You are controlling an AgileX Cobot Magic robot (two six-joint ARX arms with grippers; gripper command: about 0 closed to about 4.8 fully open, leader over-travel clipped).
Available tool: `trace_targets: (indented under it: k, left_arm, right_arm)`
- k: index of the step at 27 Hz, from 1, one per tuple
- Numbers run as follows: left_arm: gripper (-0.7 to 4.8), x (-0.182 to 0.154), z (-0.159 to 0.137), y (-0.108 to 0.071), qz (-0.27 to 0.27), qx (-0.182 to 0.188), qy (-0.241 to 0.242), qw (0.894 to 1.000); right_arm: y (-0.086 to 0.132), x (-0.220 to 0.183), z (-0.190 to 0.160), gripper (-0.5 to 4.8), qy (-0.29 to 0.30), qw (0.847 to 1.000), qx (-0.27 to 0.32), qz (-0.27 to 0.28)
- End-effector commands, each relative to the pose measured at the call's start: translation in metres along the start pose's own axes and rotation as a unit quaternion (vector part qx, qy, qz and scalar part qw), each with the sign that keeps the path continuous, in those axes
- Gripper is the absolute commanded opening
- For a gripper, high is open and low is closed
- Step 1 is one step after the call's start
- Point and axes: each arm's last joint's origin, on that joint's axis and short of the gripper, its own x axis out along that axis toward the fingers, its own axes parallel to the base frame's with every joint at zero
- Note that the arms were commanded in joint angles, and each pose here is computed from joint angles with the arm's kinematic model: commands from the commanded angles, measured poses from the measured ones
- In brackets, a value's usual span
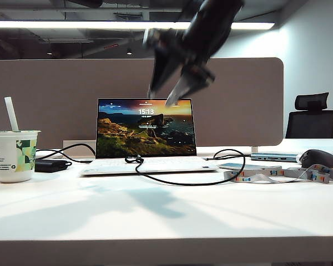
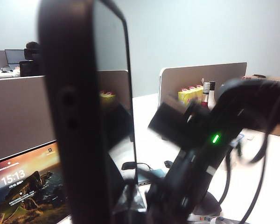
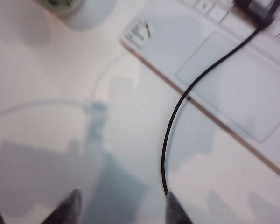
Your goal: Pick up the black phone, pick up the charger plug, insert the charger plug into the phone's charging port, and finally place the connected phone back on the desk.
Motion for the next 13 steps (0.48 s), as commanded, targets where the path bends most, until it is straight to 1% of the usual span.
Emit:
trace_targets:
  k: [1, 4, 5, 8, 11, 13]
  left_arm:
    - [-0.06, -0.001, 0.008, -0.002, -0.003, 0.015, -0.023, 1.0]
    - [-0.06, -0.001, 0.008, -0.002, -0.003, 0.015, -0.024, 1.0]
    - [-0.06, -0.001, 0.008, -0.002, -0.003, 0.015, -0.024, 1.0]
    - [-0.06, -0.001, 0.008, -0.002, -0.003, 0.015, -0.024, 1.0]
    - [-0.06, -0.001, 0.008, -0.002, -0.003, 0.015, -0.024, 1.0]
    - [-0.06, -0.001, 0.008, -0.002, -0.003, 0.015, -0.024, 1.0]
  right_arm:
    - [0.004, 0.029, 0.002, 2.43, 0.006, 1.0, -0.013, 0.01]
    - [0.004, 0.053, 0.002, 2.43, 0.011, 1.0, -0.023, 0.005]
    - [0.004, 0.062, 0.002, 2.43, 0.011, 1.0, -0.027, -0.005]
    - [-0.001, 0.085, 0.001, 2.41, 0.016, 0.997, -0.033, -0.063]
    - [-0.006, 0.096, 0.001, 2.4, 0.014, 0.995, -0.02, -0.095]
    - [-0.009, 0.101, 0.0, 2.39, 0.013, 0.995, -0.019, -0.098]
